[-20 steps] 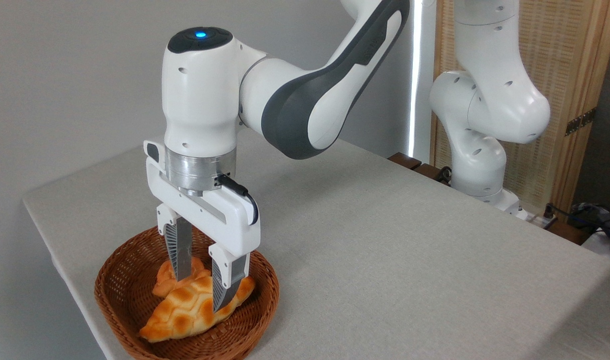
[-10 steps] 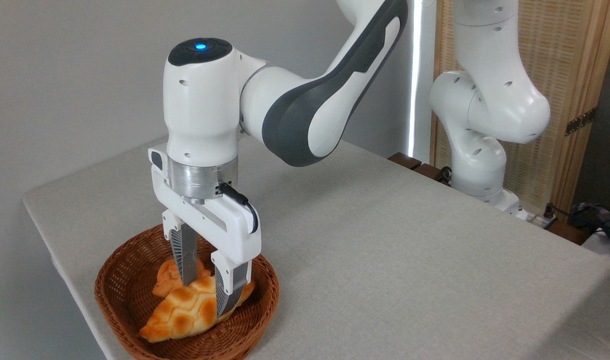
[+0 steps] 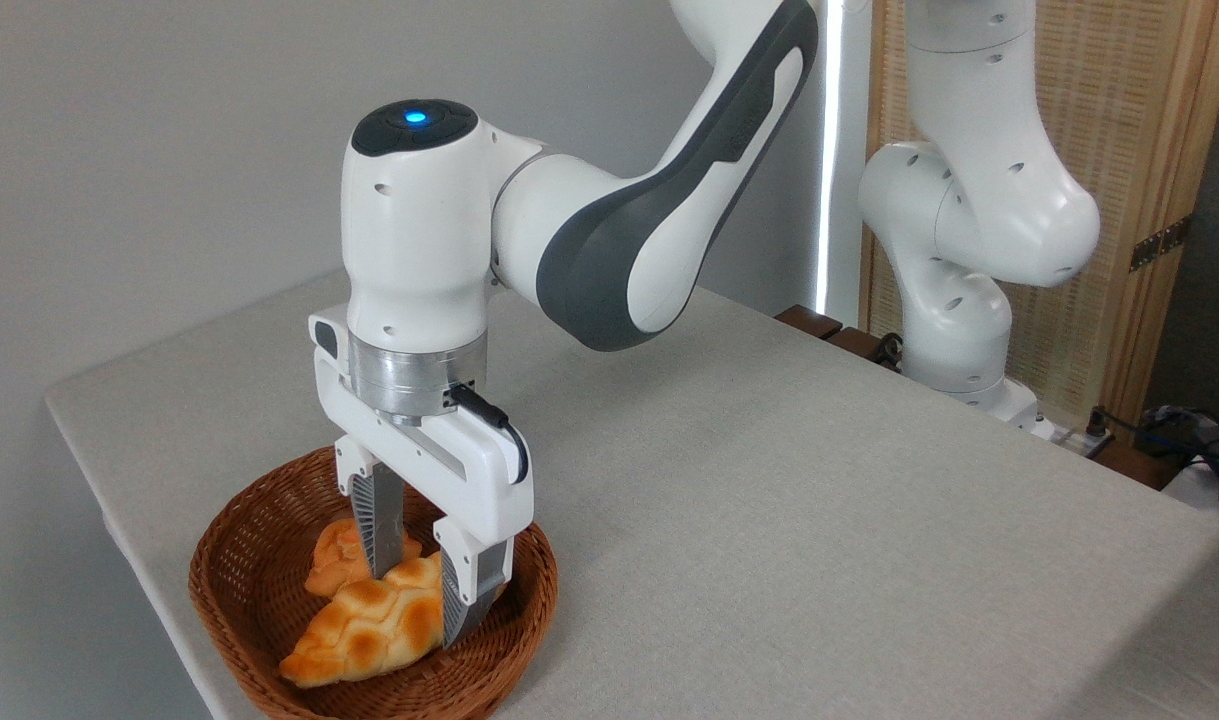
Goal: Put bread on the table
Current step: 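Close the gripper on the croissant-shaped bread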
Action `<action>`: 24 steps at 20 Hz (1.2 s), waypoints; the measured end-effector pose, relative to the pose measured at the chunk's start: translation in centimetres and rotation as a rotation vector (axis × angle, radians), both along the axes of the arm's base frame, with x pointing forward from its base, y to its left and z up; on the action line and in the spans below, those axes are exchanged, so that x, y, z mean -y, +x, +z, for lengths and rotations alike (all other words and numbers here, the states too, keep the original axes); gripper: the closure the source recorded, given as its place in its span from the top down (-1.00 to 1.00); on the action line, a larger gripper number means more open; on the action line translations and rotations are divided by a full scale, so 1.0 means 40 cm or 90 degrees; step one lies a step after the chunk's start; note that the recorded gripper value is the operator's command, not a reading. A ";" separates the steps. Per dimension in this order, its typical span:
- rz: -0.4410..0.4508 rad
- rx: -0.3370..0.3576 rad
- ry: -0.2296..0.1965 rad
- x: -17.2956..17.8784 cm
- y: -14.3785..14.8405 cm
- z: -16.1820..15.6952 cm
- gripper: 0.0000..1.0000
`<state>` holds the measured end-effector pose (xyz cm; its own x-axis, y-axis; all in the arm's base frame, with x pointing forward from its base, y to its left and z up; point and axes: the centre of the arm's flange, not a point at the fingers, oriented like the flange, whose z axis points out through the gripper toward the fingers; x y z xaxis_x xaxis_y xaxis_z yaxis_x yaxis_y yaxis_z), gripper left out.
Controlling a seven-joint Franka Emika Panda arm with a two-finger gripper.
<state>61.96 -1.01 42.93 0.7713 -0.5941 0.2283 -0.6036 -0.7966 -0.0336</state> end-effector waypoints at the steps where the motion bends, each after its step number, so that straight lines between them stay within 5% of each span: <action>1: 0.002 0.000 -0.003 0.000 0.000 0.000 0.57; 3: 0.005 -0.001 -0.007 0.000 0.000 -0.001 0.23; 7: 0.013 -0.001 -0.022 0.000 0.000 -0.001 -0.01; 24: 0.018 -0.001 -0.029 -0.001 0.000 -0.002 -0.02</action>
<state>61.96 -0.98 42.85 0.7880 -0.5611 0.2535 -0.5810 -0.8139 0.0048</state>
